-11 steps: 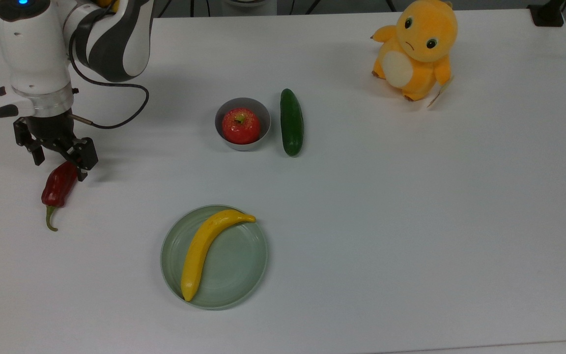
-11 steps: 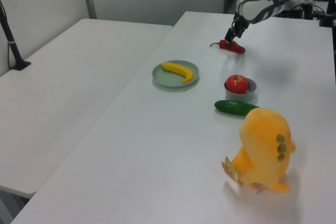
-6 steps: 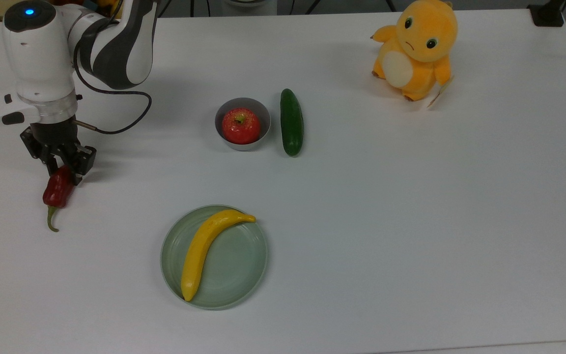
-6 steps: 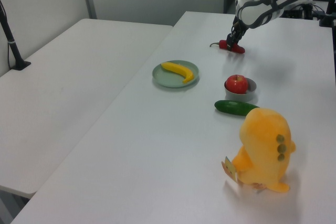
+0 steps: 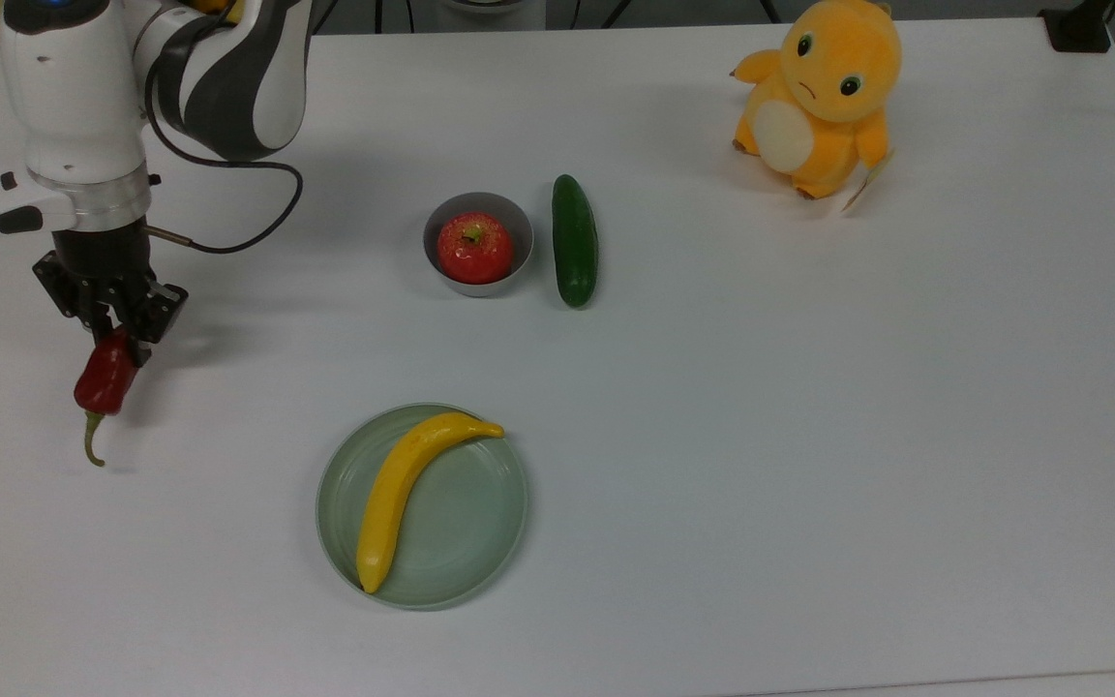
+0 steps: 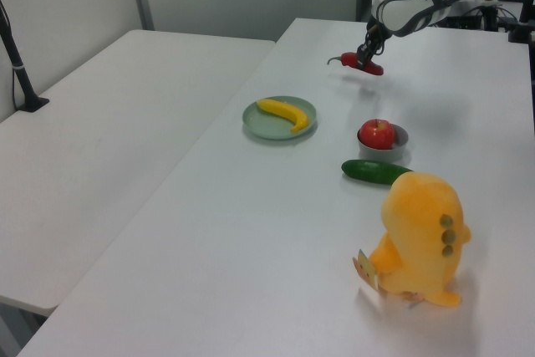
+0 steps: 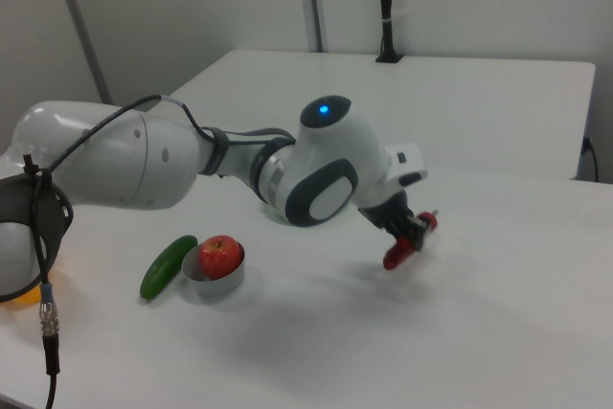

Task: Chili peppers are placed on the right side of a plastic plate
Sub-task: 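Lift the chili pepper and carry it toward the green plate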

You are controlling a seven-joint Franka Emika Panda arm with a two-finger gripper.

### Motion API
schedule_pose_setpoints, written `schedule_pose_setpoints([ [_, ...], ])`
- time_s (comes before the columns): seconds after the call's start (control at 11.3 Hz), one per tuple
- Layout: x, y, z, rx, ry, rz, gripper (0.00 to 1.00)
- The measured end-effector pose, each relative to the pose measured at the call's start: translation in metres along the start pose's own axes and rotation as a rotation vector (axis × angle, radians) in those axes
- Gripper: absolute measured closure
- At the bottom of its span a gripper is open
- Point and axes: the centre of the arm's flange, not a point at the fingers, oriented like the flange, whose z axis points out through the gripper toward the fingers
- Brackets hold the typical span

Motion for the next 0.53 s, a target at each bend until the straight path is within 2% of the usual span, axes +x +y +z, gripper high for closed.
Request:
schedule_pose_setpoints([
  [0.09, 0.007, -0.018, -0.005, 0.023, 0.016, -0.039, 0.65],
  [0.35, 0.021, -0.074, -0.013, 0.093, 0.055, -0.268, 0.65],
  [0.53, 0.028, -0.1, -0.01, 0.102, 0.133, -0.388, 0.65],
])
